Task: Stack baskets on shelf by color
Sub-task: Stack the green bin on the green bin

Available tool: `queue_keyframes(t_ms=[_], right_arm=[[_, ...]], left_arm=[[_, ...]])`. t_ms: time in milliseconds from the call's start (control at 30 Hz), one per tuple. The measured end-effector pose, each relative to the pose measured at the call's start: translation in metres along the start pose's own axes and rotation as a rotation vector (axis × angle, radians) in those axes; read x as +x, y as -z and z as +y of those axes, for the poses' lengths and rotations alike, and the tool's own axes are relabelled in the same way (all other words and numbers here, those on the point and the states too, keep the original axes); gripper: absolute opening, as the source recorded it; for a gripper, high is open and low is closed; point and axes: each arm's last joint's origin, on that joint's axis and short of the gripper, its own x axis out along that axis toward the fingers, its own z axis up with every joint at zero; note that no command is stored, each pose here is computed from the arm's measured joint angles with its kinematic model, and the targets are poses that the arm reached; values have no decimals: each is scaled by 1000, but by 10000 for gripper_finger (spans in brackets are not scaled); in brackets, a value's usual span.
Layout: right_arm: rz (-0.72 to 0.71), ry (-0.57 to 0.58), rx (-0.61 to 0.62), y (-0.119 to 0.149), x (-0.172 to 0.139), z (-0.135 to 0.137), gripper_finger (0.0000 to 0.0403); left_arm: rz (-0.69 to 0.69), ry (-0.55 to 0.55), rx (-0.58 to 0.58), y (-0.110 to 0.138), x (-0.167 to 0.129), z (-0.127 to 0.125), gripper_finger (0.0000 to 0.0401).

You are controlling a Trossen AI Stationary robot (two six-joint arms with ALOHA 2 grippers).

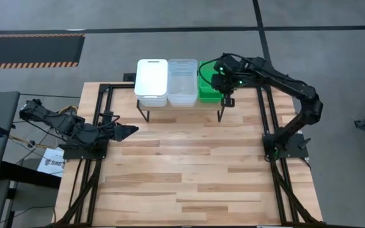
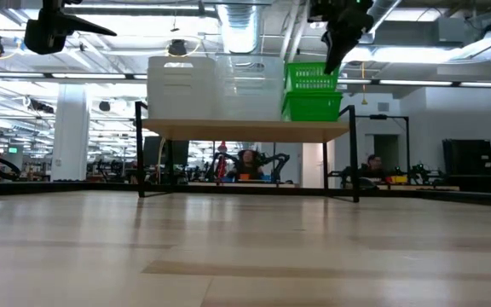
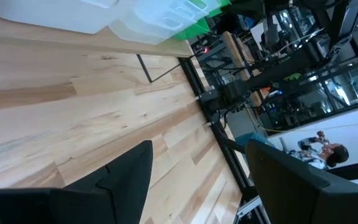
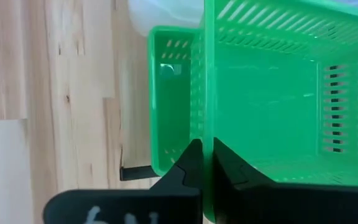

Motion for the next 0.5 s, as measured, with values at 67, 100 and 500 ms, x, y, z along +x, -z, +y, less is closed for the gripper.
queue_keyframes(t_ms=[67, 100, 500], right_arm=[[-1, 0, 0, 0, -1, 0, 20], [-3, -1, 0, 0, -1, 0, 19], [-12, -18, 25, 0, -1, 0, 38]], left_arm=[[0, 0, 0, 0, 0, 0, 247], [0, 0, 1, 0, 0, 0, 247], [1, 0, 12, 0, 0, 0, 247]])
